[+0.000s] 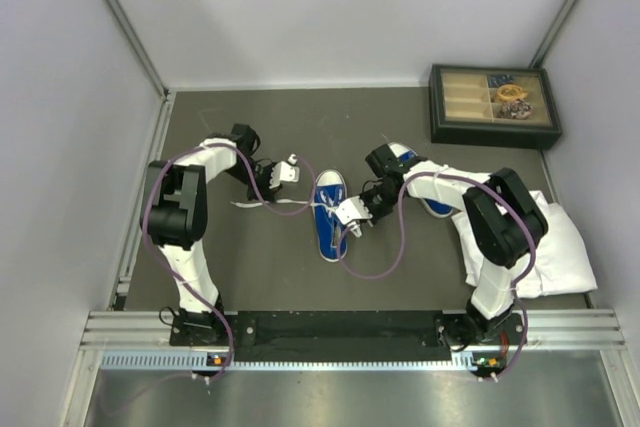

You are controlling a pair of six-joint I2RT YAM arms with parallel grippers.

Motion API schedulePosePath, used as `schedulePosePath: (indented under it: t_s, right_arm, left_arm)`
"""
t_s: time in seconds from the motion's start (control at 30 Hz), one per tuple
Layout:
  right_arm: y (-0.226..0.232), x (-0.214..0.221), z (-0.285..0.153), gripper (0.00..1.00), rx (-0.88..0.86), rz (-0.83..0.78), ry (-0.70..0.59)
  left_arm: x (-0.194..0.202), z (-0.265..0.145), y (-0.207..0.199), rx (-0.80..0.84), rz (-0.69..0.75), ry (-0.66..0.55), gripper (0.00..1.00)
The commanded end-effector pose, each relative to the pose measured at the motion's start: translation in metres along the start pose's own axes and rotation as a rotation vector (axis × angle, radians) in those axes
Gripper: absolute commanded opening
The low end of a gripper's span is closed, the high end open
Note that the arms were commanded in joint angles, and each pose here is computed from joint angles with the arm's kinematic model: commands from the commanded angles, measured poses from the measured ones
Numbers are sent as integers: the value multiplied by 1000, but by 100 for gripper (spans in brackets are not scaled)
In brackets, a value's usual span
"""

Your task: Tie the shoes

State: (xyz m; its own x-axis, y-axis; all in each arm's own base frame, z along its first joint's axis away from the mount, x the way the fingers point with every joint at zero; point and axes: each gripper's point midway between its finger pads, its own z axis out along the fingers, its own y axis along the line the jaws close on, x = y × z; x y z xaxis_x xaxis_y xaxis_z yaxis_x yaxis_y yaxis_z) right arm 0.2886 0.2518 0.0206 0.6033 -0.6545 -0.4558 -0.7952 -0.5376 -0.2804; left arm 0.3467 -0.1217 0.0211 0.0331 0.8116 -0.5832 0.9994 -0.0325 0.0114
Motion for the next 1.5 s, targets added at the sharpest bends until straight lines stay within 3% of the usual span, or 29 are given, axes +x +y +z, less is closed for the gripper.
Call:
schedulePosePath:
  t_s: [0.0,0.37,0.7,0.87,0.9,0.93,1.0,1.03,1.07,1.1,1.13,1.23,1.37,1.47]
  right_arm:
    - [20,14,-9,0,-51,77,94]
    - [45,28,-79,0,26,393,114]
    - [82,39,-86,0,36,565,157]
    - [75,32,-81,0,47,684,100]
    - [70,31,-80,4,56,704,85]
    - [66,28,-76,22,58,742,63]
    - [55,24,-79,37,74,759,39]
    - [52,20,-81,50,76,757,18]
    - [47,17,-85,55,91,749,3]
    - [44,14,-88,59,102,747,-12]
    - [39,8,-94,67,131,733,-37]
    - [16,-5,-113,70,225,748,-108]
    - [-46,-31,-180,85,562,662,-268]
    - [-65,-50,-214,96,696,616,-337]
  left_arm:
    - [9,-13,-15,18,-14,27,0]
    - [23,-51,-8,-123,-119,-20,0]
    - [33,-60,-16,-179,-128,-23,0]
    - [29,-48,-29,-138,-125,-16,0]
    - [31,-46,-30,-139,-140,-14,0]
    - [24,-40,-29,-133,-117,-16,7]
    - [18,-35,-32,-129,-113,-25,25]
    - [15,-34,-32,-130,-108,-34,33]
    - [11,-33,-32,-129,-96,-41,42]
    - [8,-34,-31,-133,-94,-50,45]
    - [1,-36,-29,-138,-89,-74,46]
    - [-14,-40,-26,-148,-77,-96,50]
    - [-42,-33,-24,-163,8,-123,52]
    - [-53,-23,-26,-142,38,-131,52]
